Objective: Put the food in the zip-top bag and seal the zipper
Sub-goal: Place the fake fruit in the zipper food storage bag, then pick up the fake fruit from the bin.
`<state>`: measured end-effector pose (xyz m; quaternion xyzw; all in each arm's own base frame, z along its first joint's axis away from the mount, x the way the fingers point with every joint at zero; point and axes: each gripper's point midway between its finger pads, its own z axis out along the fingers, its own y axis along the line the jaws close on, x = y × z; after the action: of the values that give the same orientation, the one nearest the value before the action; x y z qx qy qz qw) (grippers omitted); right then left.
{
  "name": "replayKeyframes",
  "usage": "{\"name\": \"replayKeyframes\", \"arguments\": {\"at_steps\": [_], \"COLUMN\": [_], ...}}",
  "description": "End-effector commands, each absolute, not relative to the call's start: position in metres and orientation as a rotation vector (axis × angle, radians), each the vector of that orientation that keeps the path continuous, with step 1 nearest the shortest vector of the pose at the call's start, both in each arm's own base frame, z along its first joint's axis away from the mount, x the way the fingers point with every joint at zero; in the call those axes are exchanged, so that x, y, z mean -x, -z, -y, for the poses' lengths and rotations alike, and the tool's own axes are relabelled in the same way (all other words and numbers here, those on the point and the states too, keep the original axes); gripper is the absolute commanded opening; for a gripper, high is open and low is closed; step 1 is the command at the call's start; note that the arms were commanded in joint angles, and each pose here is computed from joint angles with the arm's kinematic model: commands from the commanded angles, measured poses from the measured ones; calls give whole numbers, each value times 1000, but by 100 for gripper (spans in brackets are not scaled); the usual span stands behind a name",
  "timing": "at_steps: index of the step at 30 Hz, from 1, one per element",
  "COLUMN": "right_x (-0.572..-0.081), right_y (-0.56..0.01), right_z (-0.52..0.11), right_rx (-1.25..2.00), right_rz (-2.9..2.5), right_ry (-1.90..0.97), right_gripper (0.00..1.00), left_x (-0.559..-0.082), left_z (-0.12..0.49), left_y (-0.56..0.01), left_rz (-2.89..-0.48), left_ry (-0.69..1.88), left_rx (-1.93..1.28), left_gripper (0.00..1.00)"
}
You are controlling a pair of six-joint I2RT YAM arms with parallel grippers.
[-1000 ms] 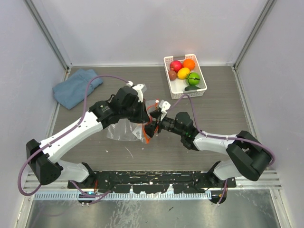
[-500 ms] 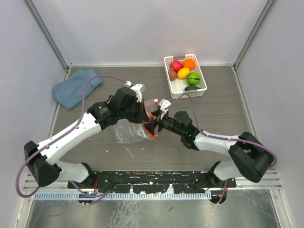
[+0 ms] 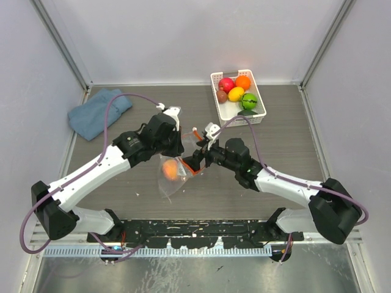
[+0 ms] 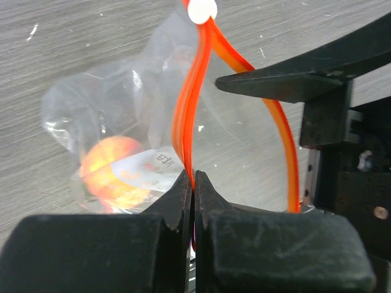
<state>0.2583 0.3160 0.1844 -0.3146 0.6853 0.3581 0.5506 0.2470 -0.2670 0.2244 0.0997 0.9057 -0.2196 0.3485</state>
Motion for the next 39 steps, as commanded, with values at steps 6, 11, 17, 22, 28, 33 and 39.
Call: {"name": "replayKeyframes", "arguments": {"at_steps": [6, 11, 17, 22, 28, 33, 39], "right_x": [-258, -266, -307, -349, -402, -449, -499], "right_y": [-242, -256, -263, -261, -251, -232, -211], "right_z": [-307, -296, -258, -217, -158, -119, -99], "right_rx": [739, 679, 508, 366, 191, 100, 139], "right_rz": [-1601, -1642, -1717, -1803, -1904, -1968, -2000], "right_ry": [-798, -736, -500, -391, -238, -140, 14], "right_gripper": [100, 100, 100, 100, 100, 100, 100], "left_x": [-270, -276, -280, -281, -284, -283, -283], "left_z": [237, 230, 218, 217, 213, 216, 213], "left_y": [-246, -248, -262, -260, -251, -241, -235], "left_rz": [-2223, -2195, -2122, -2102, -2115, -2126, -2131], "left_ry": [366, 308, 259, 250, 209, 220, 199], "left_rx": [-224, -232, -238, -264, -288, -313, -323], "left_gripper": [0, 0, 0, 0, 0, 0, 0]}}
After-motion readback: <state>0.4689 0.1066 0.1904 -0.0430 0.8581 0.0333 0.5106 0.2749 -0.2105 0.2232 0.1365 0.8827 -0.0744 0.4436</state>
